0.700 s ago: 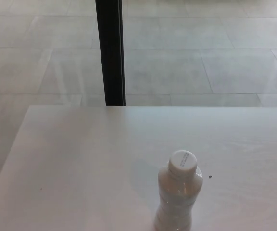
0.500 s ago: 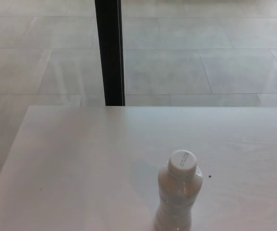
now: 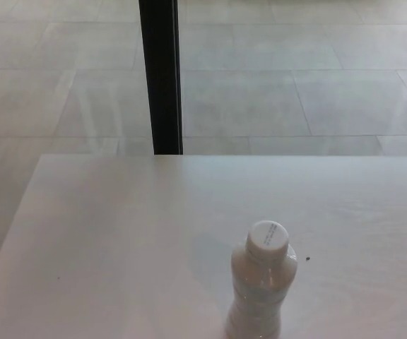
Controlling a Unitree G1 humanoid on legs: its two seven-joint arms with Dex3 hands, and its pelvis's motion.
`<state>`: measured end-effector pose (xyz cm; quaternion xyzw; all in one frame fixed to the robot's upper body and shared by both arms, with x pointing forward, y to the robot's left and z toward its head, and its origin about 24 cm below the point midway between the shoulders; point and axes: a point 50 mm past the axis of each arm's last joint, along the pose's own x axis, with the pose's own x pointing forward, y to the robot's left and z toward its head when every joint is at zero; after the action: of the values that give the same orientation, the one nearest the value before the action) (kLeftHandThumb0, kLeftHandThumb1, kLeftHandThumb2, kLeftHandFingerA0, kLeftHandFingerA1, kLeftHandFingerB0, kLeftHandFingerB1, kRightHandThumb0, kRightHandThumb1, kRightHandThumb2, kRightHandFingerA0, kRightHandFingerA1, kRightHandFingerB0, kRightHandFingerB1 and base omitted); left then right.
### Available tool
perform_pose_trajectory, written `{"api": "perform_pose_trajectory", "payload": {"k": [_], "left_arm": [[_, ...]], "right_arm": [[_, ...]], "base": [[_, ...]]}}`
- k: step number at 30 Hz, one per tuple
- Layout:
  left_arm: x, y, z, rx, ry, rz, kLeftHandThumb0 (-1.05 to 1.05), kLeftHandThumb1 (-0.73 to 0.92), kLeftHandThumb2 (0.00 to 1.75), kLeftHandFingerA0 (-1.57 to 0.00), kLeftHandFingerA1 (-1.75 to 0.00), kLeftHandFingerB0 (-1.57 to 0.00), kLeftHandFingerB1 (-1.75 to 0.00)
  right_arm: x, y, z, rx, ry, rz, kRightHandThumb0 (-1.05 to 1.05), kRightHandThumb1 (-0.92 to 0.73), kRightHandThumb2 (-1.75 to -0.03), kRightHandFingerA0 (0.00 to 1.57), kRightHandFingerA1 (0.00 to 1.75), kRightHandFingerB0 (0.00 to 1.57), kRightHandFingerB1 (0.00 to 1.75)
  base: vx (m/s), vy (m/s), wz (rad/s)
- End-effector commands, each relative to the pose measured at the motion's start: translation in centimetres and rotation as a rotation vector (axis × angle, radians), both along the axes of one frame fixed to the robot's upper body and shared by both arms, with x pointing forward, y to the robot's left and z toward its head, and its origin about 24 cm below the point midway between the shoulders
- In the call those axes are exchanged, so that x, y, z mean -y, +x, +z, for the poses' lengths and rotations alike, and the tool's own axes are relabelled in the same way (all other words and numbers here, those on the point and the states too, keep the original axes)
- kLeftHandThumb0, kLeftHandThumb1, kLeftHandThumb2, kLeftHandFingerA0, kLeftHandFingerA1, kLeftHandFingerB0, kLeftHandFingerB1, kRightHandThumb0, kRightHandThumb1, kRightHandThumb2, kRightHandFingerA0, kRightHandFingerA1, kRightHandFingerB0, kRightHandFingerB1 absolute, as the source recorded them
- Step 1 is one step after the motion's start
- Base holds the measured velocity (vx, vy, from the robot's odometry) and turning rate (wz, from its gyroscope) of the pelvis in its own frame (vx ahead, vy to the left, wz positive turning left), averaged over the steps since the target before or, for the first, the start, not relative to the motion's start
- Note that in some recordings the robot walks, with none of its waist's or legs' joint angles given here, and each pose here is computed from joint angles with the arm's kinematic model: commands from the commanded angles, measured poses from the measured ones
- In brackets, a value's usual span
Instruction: The robot uses its left hand to to lift the bottle kept on the middle of the desk and tilts it towards its right hand. It then uses its right hand to rotate its cap to open it and places the bottle and cap back on the desk
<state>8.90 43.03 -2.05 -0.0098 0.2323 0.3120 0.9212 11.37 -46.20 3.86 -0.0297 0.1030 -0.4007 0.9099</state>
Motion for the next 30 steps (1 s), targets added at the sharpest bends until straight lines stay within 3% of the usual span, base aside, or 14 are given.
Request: {"api": "perform_pose_trajectory", "payload": {"k": [1,2,3,5,6,8,9,10,12,15,21,26,27,30], "left_arm": [[-1.8,4.2,7.4,0.323,0.071,-0.182,-1.05,0.70,0.63,0.00,0.00,0.00,0.00],[-1.6,5.3,8.7,0.352,0.108,-0.229,-1.02,0.54,0.96,0.00,0.00,0.00,0.00],[-1.5,5.8,9.4,0.370,0.119,-0.252,-1.05,0.69,0.63,0.00,0.00,0.00,0.00],[-0.7,7.1,10.9,0.443,0.157,-0.307,-1.05,0.66,0.62,0.00,0.00,0.00,0.00],[-0.1,7.8,11.6,0.475,0.162,-0.328,-1.05,0.58,1.04,0.00,-0.03,0.00,-0.03],[1.0,8.7,12.5,0.527,0.160,-0.353,-1.05,0.60,1.04,0.00,0.00,0.00,-0.01],[2.1,9.2,13.1,0.571,0.140,-0.392,-1.03,0.58,1.01,0.00,-0.01,0.00,-0.07],[3.2,9.8,13.8,0.594,0.138,-0.423,-1.05,0.61,0.60,0.00,-0.16,0.00,-0.30],[4.2,10.4,14.3,0.616,0.132,-0.453,-0.89,0.47,0.97,0.00,-0.17,0.00,-0.26],[6.2,12.0,14.5,0.663,0.084,-0.529,-1.05,0.53,0.58,0.00,-0.59,-0.03,-0.65],[9.8,14.0,14.2,0.678,-0.035,-0.603,-0.80,0.43,0.92,0.00,-0.04,0.00,-0.06],[12.6,14.9,13.9,0.599,0.079,-0.748,-0.97,0.52,1.00,0.00,-0.13,0.00,0.00],[13.2,15.2,13.7,0.605,0.029,-0.772,-1.01,0.58,0.59,0.00,0.00,0.00,0.00],[13.8,15.3,13.6,0.601,0.020,-0.786,-1.00,0.60,0.59,0.00,0.00,0.00,0.00]], "right_arm": [[-0.2,3.8,6.8,0.242,-0.056,0.231,-0.87,-0.90,-0.78,0.00,0.00,0.00,0.00],[-0.7,4.8,8.2,0.291,-0.066,0.271,-0.88,-0.88,-0.79,0.00,0.00,0.00,0.00],[-1.0,5.3,8.9,0.299,-0.072,0.281,-0.90,-0.85,-0.81,0.00,0.00,0.00,0.00],[-2.2,6.7,10.7,0.321,-0.119,0.360,-0.92,-0.85,-0.88,0.00,0.00,0.00,0.00],[-2.8,7.5,11.4,0.334,-0.133,0.382,-1.05,-0.75,-1.19,0.00,0.28,0.00,0.21],[-3.9,8.3,12.4,0.372,-0.170,0.432,-1.05,-0.77,-1.19,0.00,0.29,0.00,0.22],[-5.1,9.0,13.0,0.401,-0.195,0.467,-1.05,-0.72,-1.18,0.00,0.30,0.00,0.28],[-6.4,9.6,13.6,0.432,-0.223,0.531,-1.05,-0.73,-1.18,0.00,0.31,0.00,0.28],[-7.7,10.2,14.1,0.437,-0.267,0.575,-1.05,-0.73,-1.19,0.00,0.31,0.00,0.33],[-10.5,11.3,14.6,0.472,-0.297,0.654,-1.05,-0.73,-1.19,0.00,0.27,0.05,0.36],[-14.5,12.7,13.8,0.446,-0.303,0.728,-1.05,-0.79,-1.24,0.00,0.05,0.00,0.04],[-16.8,13.6,12.3,0.461,-0.190,0.787,-1.05,-0.88,-1.27,0.00,0.06,0.00,0.00],[-17.3,13.7,12.1,0.477,-0.179,0.797,-1.05,-0.89,-1.28,0.00,0.08,0.00,0.00],[-17.8,13.7,12.2,0.483,-0.172,0.802,-1.05,-0.91,-1.29,0.00,0.08,0.00,0.00]], "base": [[0.00,0.000,0.00],[0.00,0.000,0.00],[0.00,0.000,0.00],[0.00,0.000,0.00],[0.00,0.000,0.00],[0.00,0.000,0.00],[0.00,0.000,0.00],[0.00,0.000,0.00],[0.00,0.000,0.00],[0.00,0.000,0.00],[0.00,0.000,0.00],[0.00,0.000,0.00],[0.00,0.000,0.00],[0.00,0.000,0.00]]}}
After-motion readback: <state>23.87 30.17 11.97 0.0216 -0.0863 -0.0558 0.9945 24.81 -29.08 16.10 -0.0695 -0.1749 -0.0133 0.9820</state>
